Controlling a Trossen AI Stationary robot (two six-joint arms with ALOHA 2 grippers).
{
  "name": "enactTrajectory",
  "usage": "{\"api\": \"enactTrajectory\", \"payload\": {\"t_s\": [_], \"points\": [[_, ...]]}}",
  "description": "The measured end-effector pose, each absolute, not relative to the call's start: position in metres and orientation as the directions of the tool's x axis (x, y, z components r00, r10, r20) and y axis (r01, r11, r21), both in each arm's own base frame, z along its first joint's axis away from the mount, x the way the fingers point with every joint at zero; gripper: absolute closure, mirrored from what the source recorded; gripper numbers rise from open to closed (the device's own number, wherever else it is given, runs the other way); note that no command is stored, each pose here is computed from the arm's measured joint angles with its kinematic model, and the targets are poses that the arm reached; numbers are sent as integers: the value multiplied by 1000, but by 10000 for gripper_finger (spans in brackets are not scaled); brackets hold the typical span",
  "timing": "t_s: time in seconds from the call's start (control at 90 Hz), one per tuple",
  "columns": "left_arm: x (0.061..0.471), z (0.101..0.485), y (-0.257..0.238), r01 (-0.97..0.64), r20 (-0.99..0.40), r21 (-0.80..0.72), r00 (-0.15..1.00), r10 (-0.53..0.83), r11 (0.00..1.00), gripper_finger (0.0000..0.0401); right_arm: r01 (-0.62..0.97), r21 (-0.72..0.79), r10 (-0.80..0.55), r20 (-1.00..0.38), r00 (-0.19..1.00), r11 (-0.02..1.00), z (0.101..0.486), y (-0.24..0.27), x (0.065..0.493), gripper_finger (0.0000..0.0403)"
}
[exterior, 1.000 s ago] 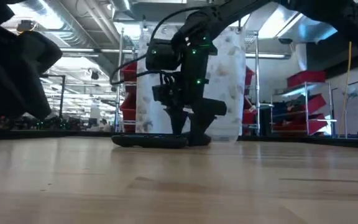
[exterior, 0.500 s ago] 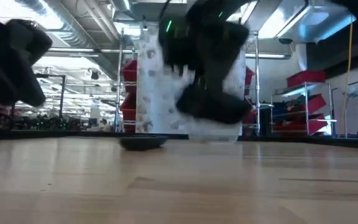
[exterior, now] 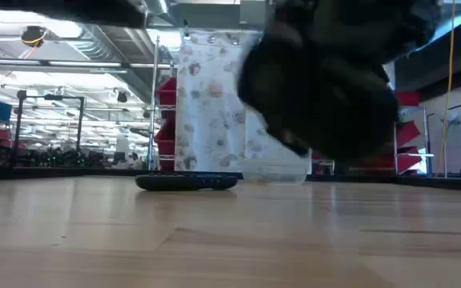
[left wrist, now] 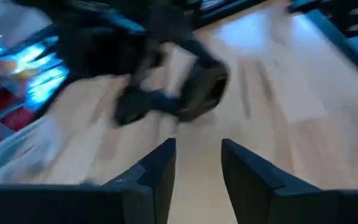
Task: Insert battery
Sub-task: Move the wireless mouse to the center of the table
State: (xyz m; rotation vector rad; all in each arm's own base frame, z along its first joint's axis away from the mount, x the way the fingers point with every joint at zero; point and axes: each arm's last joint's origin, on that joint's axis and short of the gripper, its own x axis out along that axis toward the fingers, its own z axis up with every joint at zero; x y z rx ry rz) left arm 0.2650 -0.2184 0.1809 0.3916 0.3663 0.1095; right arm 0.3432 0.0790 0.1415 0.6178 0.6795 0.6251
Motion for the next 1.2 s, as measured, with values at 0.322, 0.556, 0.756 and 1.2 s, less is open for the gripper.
{"api": "enactTrajectory", "payload": {"t_s": [0.322, 0.556, 0.756, 1.2], "points": [[309, 184, -173, 183, -360, 476, 933, 1, 860, 229, -312, 687, 702, -405, 586, 656, 134, 81, 339, 135], [324, 169, -162, 209, -368, 467, 929, -25, 859, 182, -331, 656, 689, -409, 599, 678, 134, 79, 339, 135], [334, 157, -157, 179, -336, 452, 942, -19, 874, 195, -329, 650, 683, -414, 601, 684, 134, 79, 339, 135], [343, 150, -143, 194, -373, 245, 923, -92, 950, 349, -308, 626, 650, -439, 620, 717, 133, 77, 339, 105]]}}
